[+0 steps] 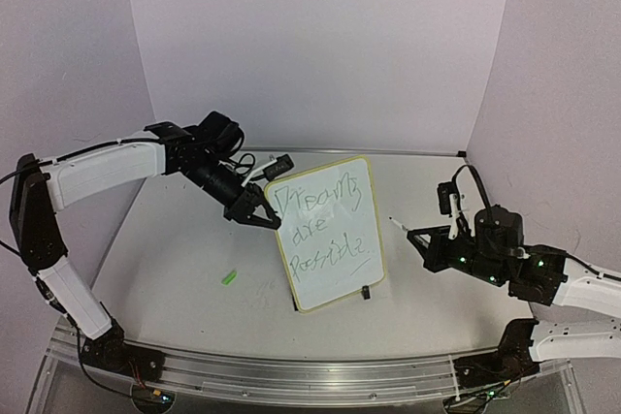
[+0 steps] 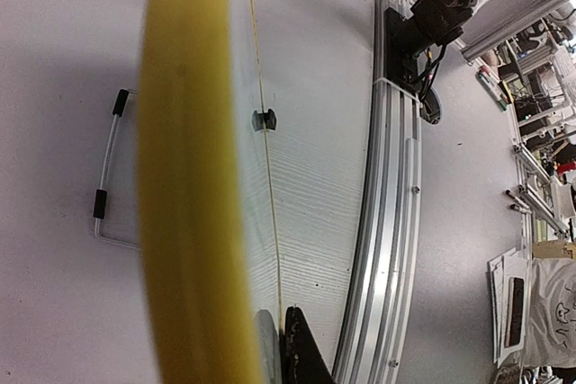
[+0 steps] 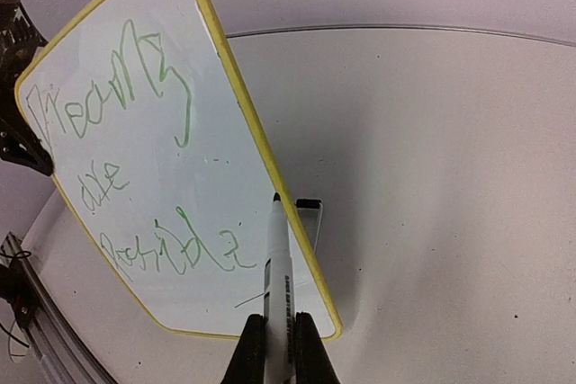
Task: Write a sentence on the whiteboard
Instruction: Put down the whiteboard on the whiteboard stand.
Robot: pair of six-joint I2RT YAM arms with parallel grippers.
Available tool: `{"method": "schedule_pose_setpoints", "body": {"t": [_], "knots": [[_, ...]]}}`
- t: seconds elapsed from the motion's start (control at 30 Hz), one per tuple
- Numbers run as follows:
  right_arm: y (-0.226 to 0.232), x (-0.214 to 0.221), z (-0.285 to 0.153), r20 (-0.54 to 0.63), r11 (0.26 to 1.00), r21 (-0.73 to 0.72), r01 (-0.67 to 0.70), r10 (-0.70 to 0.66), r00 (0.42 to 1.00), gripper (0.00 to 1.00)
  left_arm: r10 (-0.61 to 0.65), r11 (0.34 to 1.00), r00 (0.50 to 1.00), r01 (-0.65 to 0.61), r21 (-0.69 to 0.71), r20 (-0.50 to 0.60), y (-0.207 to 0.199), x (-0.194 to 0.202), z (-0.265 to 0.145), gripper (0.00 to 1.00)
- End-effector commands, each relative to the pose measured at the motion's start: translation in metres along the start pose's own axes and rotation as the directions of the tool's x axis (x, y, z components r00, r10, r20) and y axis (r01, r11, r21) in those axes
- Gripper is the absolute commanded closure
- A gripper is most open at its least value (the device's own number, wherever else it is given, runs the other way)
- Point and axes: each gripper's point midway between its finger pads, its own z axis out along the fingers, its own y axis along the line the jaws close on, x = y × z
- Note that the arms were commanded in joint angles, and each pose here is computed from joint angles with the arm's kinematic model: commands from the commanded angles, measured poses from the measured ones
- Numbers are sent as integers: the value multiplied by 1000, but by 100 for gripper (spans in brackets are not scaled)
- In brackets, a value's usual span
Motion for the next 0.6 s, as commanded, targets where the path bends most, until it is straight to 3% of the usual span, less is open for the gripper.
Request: {"method": "schedule_pose_setpoints", "body": {"t": [0.0,0.57], "knots": [[9,-18,-5,37,1000,-24,-13,13,999,100,129,992,983,-129,-8,130,-32,-45,-37,100],[11,-15,-4,29,999,-40,-31,32,999,100,217,975,967,-209,-72,135,-21,-69,-43,100]]}}
